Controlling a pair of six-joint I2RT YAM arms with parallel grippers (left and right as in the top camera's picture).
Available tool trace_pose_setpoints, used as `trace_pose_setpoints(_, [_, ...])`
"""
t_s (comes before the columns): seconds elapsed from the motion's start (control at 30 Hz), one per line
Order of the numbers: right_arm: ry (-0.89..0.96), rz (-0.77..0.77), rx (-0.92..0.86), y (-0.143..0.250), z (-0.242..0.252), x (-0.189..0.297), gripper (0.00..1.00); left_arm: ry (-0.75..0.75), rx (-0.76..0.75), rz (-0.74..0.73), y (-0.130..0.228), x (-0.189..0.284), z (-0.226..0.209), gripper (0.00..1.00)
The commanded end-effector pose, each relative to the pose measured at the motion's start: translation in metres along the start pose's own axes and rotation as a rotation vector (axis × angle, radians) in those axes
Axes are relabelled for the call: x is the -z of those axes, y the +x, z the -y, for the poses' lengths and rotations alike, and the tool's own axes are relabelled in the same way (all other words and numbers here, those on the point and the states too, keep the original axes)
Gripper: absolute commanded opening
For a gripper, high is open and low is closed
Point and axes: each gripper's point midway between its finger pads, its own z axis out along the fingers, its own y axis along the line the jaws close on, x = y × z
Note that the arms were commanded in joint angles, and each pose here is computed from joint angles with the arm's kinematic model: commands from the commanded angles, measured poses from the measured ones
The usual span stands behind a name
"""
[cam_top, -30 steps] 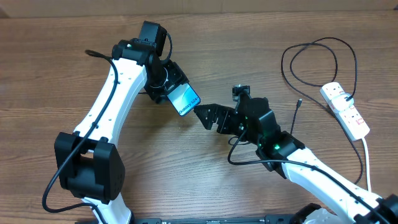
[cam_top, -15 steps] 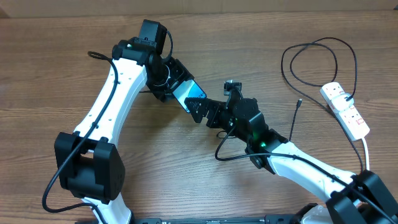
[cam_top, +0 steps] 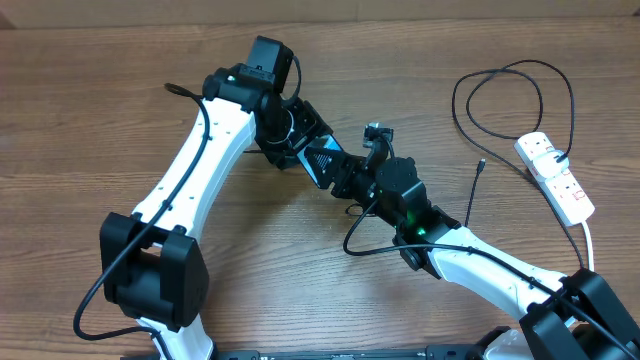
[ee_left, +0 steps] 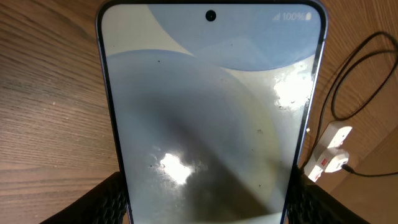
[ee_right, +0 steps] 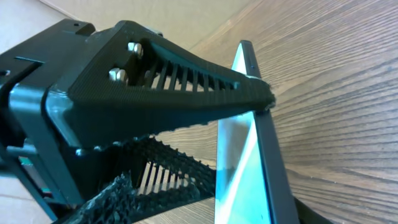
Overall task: Plug charger to phone and switch on socket
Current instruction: 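Close the right gripper on the phone's top edge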
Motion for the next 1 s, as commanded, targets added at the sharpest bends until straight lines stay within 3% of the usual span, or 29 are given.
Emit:
trace_pose_setpoints(0.0, [-0.006,0.014,-0.005,-0.003,-0.004,-0.001,0.56,0.052,-0.004,-0.012,0.006,0.004,0.018,0.42])
trace_pose_setpoints(0.2, [-0.002,0.012,-0.006,-0.002,-0.003,-0.001,0.39,0.067,-0.005,-0.011,0.010,0.002,0.025,0.43])
trace_pose_setpoints(0.43, [0.007,0.006,-0.007,-0.001,-0.001,-0.001,0.29,0.069,-0.003,-0.010,0.010,0.002,0.026,0.43])
trace_pose_setpoints(0.97, [0.045,-0.017,-0.014,0.005,0.009,-0.001,0.18,0.065,-0.006,-0.012,0.011,0.002,0.025,0.44])
